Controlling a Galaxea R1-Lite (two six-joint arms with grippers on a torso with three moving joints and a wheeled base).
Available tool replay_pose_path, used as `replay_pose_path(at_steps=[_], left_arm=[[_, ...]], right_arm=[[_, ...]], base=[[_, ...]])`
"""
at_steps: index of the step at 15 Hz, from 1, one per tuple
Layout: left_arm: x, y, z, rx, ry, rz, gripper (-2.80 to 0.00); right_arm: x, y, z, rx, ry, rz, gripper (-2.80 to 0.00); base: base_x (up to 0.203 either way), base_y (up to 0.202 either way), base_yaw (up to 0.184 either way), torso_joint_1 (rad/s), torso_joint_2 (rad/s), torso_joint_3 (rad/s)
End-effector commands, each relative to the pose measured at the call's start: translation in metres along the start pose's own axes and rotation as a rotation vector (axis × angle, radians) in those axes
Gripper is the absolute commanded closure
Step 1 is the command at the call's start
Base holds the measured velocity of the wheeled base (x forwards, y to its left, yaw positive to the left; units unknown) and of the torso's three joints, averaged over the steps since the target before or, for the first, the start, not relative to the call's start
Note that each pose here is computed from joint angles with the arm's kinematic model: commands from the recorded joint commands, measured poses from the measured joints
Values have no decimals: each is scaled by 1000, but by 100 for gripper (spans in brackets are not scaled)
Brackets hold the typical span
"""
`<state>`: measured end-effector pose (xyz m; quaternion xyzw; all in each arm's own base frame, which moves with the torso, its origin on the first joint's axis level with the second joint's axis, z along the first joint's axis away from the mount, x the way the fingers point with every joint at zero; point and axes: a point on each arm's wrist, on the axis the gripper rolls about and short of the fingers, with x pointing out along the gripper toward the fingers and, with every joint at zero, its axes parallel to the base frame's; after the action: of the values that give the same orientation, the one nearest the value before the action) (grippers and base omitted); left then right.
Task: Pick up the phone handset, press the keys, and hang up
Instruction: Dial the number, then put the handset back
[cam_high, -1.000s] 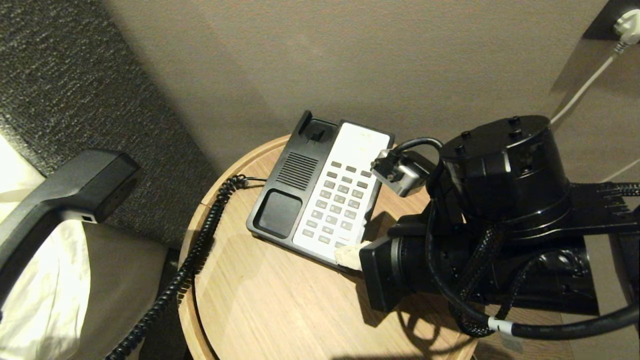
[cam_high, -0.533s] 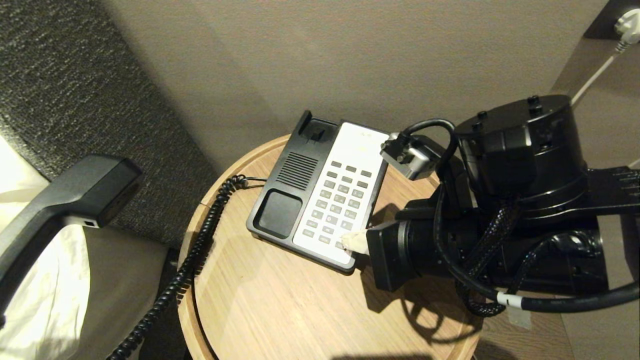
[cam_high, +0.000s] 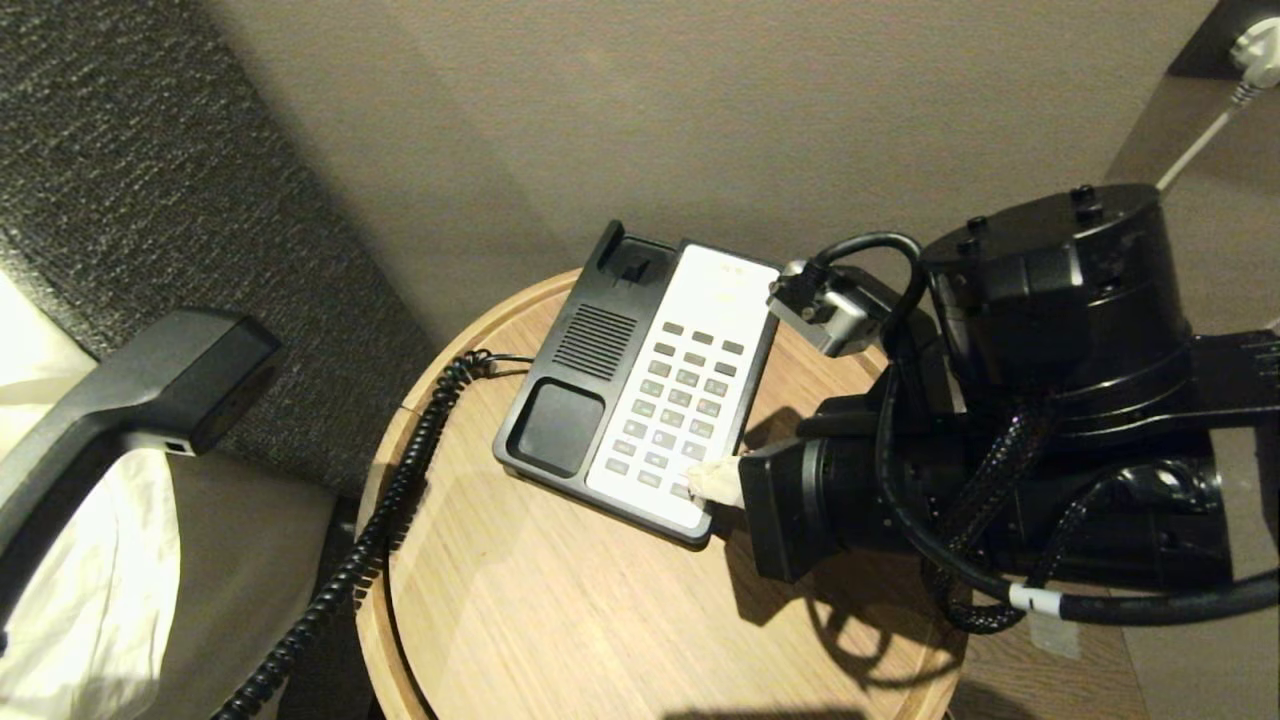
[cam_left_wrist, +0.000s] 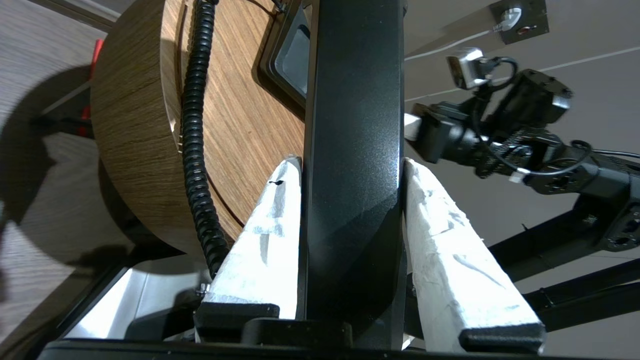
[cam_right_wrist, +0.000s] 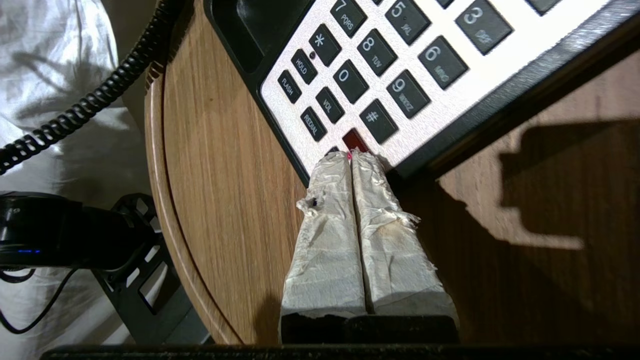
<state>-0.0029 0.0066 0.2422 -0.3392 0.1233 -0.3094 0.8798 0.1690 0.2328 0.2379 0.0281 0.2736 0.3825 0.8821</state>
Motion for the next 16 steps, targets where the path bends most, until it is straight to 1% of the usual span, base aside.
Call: replay_pose_path(at_steps=[1,2,3,4,5,6,7,9,11,13,14,15,16], left_arm=[[2,0,0,6,4,9,0],[4,-1,0,34,9,15,0],[9,-1,0,77,22,25,0],[14,1,-4,146,42,39,0],[24,4,-8,210,74,63,0],[35,5,-11,279,96,73,0],[46,4,-11,334,114,71,0],[78,-2,-8,418,155,100,0],[117,-8,-5,503,186,145,0],[157,-14,-1,624,186,188,0],[177,-19,2,687,170,209,0],[195,-26,7,733,139,233,0],[212,-33,12,760,103,261,0]], right_arm=[[-20,0,5,5,-41,10,0],[-29,0,7,8,-59,15,0],[-38,0,8,9,-75,19,0],[-48,-2,7,13,-88,17,0],[-58,-8,8,20,-107,-8,0],[-67,-12,8,26,-125,-39,0],[-75,-16,8,33,-137,-63,0],[-84,-25,15,55,-185,-118,0],[-89,-26,20,69,-234,-172,0],[-90,-32,24,84,-292,-228,0],[-91,-37,25,95,-315,-255,0],[-94,-41,24,103,-322,-274,0],[-96,-43,21,106,-320,-280,0]], base=[[0,0,0,0,0,0],[0,0,0,0,0,0],[0,0,0,0,0,0],[0,0,0,0,0,0],[0,0,0,0,0,0],[0,0,0,0,0,0],[0,0,0,0,0,0],[0,0,0,0,0,0],[0,0,0,0,0,0],[0,0,0,0,0,0],[0,0,0,0,0,0],[0,0,0,0,0,0],[0,0,0,0,0,0]])
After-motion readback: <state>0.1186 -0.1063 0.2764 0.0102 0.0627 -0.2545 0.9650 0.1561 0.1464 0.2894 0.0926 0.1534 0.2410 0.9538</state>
